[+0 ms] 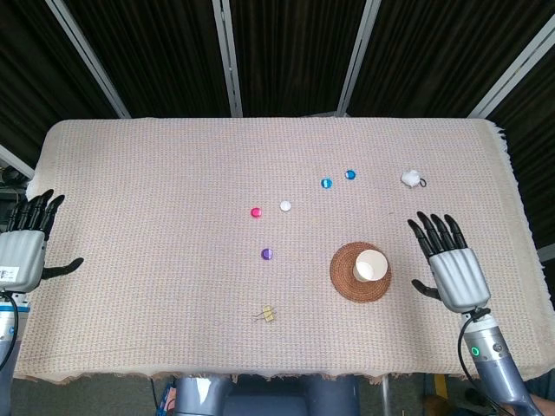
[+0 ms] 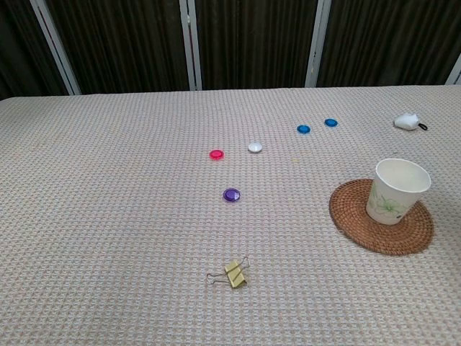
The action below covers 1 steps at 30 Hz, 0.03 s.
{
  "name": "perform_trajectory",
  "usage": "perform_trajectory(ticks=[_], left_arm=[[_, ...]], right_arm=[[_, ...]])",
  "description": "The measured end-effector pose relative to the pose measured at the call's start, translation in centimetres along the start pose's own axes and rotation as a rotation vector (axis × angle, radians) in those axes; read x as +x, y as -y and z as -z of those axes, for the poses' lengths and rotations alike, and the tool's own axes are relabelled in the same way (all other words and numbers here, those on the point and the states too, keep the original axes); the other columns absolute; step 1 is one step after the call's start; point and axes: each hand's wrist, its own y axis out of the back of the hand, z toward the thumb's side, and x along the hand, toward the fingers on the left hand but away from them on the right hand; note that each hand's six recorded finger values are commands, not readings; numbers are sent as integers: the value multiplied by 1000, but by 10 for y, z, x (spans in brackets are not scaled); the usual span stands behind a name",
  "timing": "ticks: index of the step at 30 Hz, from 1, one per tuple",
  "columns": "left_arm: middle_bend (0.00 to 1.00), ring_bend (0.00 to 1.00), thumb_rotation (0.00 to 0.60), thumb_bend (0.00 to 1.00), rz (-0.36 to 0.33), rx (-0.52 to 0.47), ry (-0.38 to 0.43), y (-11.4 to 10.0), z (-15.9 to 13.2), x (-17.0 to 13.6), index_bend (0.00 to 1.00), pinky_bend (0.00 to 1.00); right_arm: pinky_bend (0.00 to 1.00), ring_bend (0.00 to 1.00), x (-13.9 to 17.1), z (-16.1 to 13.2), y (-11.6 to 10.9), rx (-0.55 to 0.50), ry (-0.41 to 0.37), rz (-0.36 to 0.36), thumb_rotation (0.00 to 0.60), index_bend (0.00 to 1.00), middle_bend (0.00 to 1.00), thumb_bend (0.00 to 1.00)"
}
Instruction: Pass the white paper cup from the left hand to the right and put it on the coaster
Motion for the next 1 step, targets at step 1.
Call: perform_trajectory(ticks=[1], left_arm=[[0, 0, 600, 0, -3, -1, 1, -1, 0, -1, 0, 0]], right_arm=[[0, 0, 3, 3, 0, 13, 6, 10, 600, 0, 0, 0]])
